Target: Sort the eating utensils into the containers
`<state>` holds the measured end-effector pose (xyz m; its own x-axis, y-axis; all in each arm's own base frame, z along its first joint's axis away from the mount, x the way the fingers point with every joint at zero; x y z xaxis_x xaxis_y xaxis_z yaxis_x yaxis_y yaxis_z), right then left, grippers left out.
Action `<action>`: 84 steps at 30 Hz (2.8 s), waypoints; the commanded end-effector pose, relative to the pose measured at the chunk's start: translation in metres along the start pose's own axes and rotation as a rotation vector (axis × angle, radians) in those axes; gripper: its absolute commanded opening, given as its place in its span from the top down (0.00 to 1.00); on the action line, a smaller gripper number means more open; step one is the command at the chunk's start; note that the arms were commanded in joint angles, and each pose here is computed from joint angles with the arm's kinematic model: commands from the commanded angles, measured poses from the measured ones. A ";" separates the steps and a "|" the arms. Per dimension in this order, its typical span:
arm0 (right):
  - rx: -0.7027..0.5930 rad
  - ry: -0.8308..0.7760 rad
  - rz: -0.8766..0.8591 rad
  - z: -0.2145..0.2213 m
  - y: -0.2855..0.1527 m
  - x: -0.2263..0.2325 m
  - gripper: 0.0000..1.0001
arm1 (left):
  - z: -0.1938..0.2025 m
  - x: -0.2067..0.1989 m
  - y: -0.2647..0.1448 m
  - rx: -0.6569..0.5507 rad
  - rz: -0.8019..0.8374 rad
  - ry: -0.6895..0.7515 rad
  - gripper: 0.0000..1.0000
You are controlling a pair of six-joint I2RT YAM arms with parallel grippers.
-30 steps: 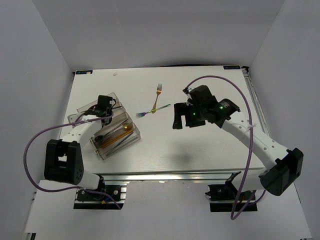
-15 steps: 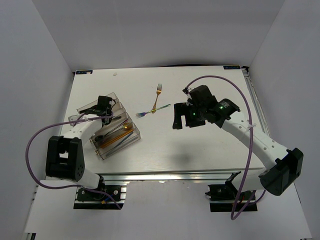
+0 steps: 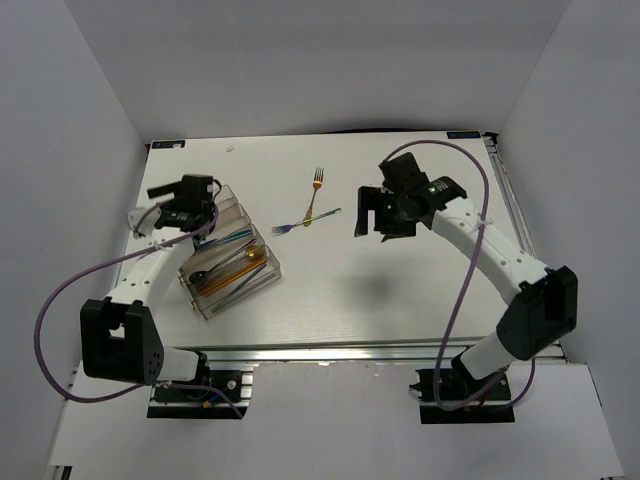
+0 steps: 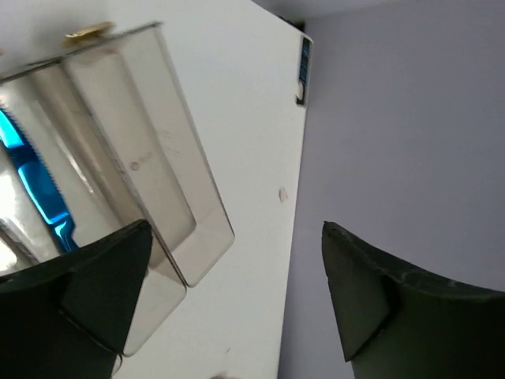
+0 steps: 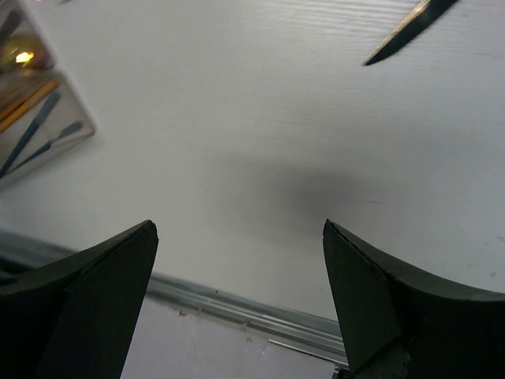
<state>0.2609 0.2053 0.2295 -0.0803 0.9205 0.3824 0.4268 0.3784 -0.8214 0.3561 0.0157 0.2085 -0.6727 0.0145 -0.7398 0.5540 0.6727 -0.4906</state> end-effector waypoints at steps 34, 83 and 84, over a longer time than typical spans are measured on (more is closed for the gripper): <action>0.010 0.496 0.580 -0.125 0.203 -0.188 0.30 | -0.028 0.007 -0.116 0.566 0.404 1.203 0.02; -0.006 -0.019 -0.107 -0.048 0.083 -0.018 1.00 | 0.074 -0.010 -0.160 0.956 0.797 0.756 0.02; 0.010 -0.056 -0.169 -0.039 0.076 0.003 1.00 | 0.081 -0.012 -0.169 0.988 0.812 0.725 0.03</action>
<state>0.3525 0.1969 0.1468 -0.0400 0.9199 0.3900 0.4180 0.3699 -0.8297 0.2971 -0.1246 0.2338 -0.0723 0.8153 -0.5744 0.7591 -0.3286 -0.5619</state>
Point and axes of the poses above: each gripper's point midway between its finger pads, its own y axis out along the fingers, its own x axis along the line the jaws close on, z = x × y, the point moved 5 cm from there along -y, back along the fingers, and after that the axes turned 9 degrees about y, right-handed, at the moved point
